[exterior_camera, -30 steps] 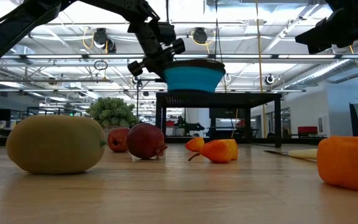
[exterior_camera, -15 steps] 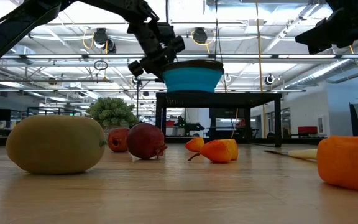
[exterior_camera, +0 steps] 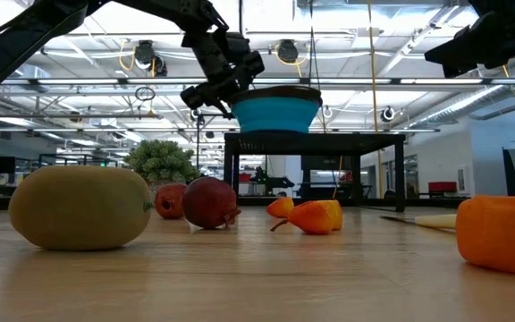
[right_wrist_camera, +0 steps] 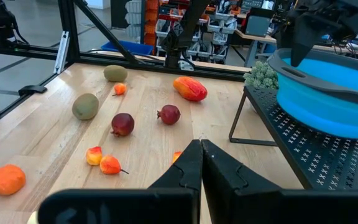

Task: Pick & Place Fruit
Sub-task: Put the blue strainer bowl on the shelf, then put the orange mango into the blue strainer bowl on the shelf

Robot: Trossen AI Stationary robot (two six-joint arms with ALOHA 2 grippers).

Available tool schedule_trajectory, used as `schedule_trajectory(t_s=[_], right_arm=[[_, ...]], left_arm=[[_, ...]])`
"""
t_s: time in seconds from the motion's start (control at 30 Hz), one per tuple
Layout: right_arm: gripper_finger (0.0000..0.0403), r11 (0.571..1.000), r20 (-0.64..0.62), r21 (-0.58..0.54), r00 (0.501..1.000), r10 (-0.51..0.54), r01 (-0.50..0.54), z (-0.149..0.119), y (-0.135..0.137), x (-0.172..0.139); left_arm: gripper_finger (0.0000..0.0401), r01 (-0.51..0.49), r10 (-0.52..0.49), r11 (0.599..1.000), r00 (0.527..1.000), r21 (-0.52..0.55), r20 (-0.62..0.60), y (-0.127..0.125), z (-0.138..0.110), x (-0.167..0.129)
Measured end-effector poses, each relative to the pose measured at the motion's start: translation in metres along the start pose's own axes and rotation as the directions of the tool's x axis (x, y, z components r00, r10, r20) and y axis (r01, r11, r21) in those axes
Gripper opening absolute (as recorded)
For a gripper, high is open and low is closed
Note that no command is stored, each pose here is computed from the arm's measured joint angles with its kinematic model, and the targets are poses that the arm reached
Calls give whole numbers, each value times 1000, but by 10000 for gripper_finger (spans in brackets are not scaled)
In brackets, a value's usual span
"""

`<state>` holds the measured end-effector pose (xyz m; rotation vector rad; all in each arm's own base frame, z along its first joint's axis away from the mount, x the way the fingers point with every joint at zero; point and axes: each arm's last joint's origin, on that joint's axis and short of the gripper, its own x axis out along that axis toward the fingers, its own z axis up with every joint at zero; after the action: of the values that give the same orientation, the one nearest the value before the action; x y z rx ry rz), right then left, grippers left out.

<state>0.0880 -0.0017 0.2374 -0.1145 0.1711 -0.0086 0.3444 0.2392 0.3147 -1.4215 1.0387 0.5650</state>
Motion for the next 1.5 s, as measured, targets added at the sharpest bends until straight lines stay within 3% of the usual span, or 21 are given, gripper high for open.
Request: schedule_trajectory(t_s=[0.37, 0.87, 1.23, 1.5], right_arm=[[0, 1000, 0, 0, 1000, 0, 0, 0, 0, 0], [0, 1000, -1, 0, 1000, 0, 0, 0, 0, 0], [0, 1000, -1, 0, 1000, 0, 0, 0, 0, 0], [0, 1000, -2, 0, 1000, 0, 0, 0, 0, 0]], left_arm=[[193, 7, -7, 1000, 999, 19, 49, -1, -1, -8], [193, 3, -4, 1000, 987, 6, 158, 1, -24, -53], [151, -198, 187, 979, 967, 52, 172, 1, -74, -70], [96, -240, 193, 944, 959, 228, 207, -20, -113, -66]])
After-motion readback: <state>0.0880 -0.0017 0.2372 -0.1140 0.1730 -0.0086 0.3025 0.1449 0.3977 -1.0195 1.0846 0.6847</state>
